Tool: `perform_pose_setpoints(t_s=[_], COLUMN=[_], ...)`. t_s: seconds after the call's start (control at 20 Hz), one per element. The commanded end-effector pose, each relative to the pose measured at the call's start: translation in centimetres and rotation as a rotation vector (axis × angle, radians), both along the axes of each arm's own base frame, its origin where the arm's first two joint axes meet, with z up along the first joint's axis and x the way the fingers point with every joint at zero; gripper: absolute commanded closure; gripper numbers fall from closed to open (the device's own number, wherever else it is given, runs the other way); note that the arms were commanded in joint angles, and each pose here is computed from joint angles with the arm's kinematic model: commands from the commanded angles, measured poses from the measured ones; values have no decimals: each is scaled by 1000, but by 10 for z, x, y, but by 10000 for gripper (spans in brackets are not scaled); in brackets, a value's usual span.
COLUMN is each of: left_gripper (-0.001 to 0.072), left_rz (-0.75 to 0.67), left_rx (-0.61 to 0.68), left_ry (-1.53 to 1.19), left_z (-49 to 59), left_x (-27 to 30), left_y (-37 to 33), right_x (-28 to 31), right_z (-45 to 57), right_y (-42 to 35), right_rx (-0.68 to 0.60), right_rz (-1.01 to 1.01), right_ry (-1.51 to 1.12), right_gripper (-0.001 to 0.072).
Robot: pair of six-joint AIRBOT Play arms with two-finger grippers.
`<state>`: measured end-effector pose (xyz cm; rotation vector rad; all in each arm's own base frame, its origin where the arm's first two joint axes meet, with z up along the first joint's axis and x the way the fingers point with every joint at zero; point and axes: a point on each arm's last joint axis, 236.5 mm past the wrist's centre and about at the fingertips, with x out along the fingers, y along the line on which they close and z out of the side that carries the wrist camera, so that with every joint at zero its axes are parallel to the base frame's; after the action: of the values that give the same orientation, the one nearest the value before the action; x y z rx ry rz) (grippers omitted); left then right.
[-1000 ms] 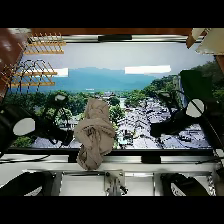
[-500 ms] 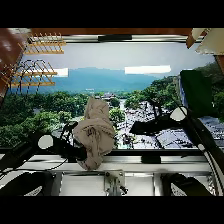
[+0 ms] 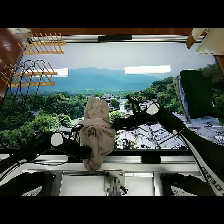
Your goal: Fold the shirts.
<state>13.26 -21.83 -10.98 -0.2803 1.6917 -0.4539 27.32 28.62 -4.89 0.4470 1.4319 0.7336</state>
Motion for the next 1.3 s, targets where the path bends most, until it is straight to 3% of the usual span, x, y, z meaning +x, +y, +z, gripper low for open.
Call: perform_pose_setpoints(t_s=[0.0, 0.15, 0.2, 0.3, 0.35, 0.55, 0.75, 0.9, 1.05, 1.15, 1.25], left_gripper=[676, 676, 676, 676, 676, 677, 677, 677, 677, 677, 677], left_rz=[-32, -69, -72, -110, -136, -236, -66, 159, 213, 212, 209], left_rx=[0, -12, -17, -17, -4, 107, 110, -14, -87, -64, 62], left_ry=[-9, -13, -18, -48, -65, -291, -748, -1144, -1363, -1359, -1266], left_z=[-3, 5, 8, 17, 23, 89, 272, 451, 545, 545, 515], left_x=[1, 2, 5, 12, 18, 78, 166, 174, 144, 136, 139], left_y=[-1, -4, -6, -8, -5, 22, 58, 88, 102, 109, 127], right_x=[4, -5, -10, -18, -17, 32, 95, 71, 14, -15, -24], right_z=[-15, -29, -32, -31, -26, 51, 235, 379, 466, 488, 479], right_y=[21, 34, 37, 38, 34, 8, -35, -67, -84, -98, -120], right_rx=[-8, -18, -20, -22, -24, -10, 48, 105, 165, 155, 49], right_rz=[16, 32, 49, 111, 130, 194, 64, -47, -97, -130, -177], right_ry=[-10, 5, 10, -1, 2, -191, -684, -1036, -1263, -1333, -1308], right_gripper=[120, 120, 152, 563, 629, 631, 630, 631, 631, 630, 630])
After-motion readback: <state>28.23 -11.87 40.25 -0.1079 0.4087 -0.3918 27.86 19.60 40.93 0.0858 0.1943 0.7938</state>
